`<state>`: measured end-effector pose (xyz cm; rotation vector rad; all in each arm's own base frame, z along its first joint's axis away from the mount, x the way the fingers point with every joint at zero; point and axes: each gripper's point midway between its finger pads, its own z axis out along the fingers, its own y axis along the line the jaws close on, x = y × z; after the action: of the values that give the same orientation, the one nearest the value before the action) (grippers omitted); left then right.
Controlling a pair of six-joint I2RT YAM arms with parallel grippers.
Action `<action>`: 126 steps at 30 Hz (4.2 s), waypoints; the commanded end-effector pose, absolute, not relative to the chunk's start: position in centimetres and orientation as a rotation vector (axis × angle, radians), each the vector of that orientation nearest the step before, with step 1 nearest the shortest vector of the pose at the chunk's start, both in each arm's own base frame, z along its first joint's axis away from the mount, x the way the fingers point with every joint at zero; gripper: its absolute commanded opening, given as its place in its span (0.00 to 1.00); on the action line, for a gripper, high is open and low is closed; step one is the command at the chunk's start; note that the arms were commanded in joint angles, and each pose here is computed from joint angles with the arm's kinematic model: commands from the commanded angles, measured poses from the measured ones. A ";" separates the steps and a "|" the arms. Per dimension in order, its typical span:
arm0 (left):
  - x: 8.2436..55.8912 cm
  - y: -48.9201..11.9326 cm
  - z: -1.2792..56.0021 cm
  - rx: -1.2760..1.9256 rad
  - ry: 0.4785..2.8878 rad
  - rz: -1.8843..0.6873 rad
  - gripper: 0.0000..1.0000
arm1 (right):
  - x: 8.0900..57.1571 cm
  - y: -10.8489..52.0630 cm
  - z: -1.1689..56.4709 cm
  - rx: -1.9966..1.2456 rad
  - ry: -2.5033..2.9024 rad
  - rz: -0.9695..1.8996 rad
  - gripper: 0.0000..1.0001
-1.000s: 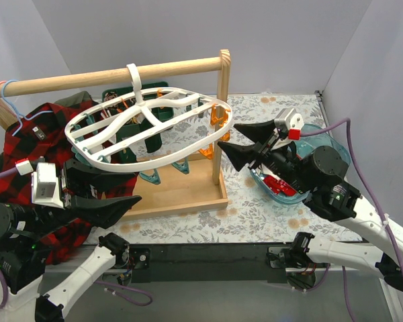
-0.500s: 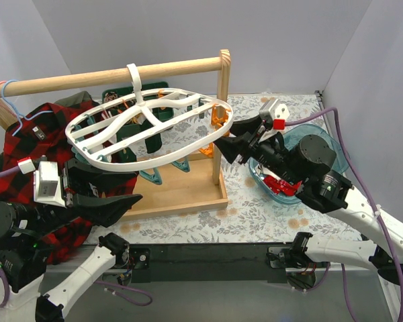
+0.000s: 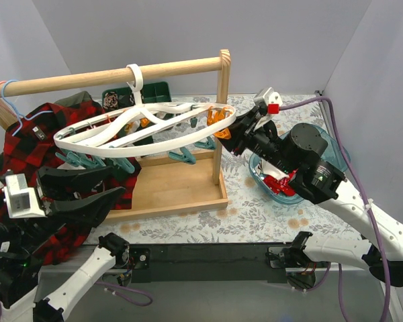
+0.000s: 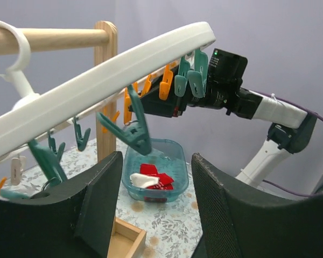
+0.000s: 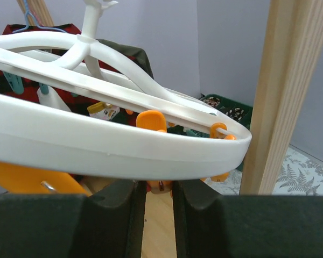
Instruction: Remove the socks clipped to the hanger
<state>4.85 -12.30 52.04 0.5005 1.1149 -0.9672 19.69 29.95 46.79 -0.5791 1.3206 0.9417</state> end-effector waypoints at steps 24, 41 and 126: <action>8.4 -11.3 53.9 0.342 1.110 -0.887 0.60 | 23.9 30.6 41.4 -0.554 1.464 1.107 0.50; 10.7 -14.3 51.6 0.390 1.193 -0.973 0.59 | 21.7 25.7 39.3 -0.567 1.575 0.916 0.80; 10.2 -13.6 47.1 0.420 1.381 -0.907 0.58 | 20.9 29.2 43.5 -0.701 1.436 1.305 0.58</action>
<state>9.90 -12.70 48.45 0.3990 1.3373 -0.8764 21.66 29.56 41.70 -0.6800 1.4980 1.2935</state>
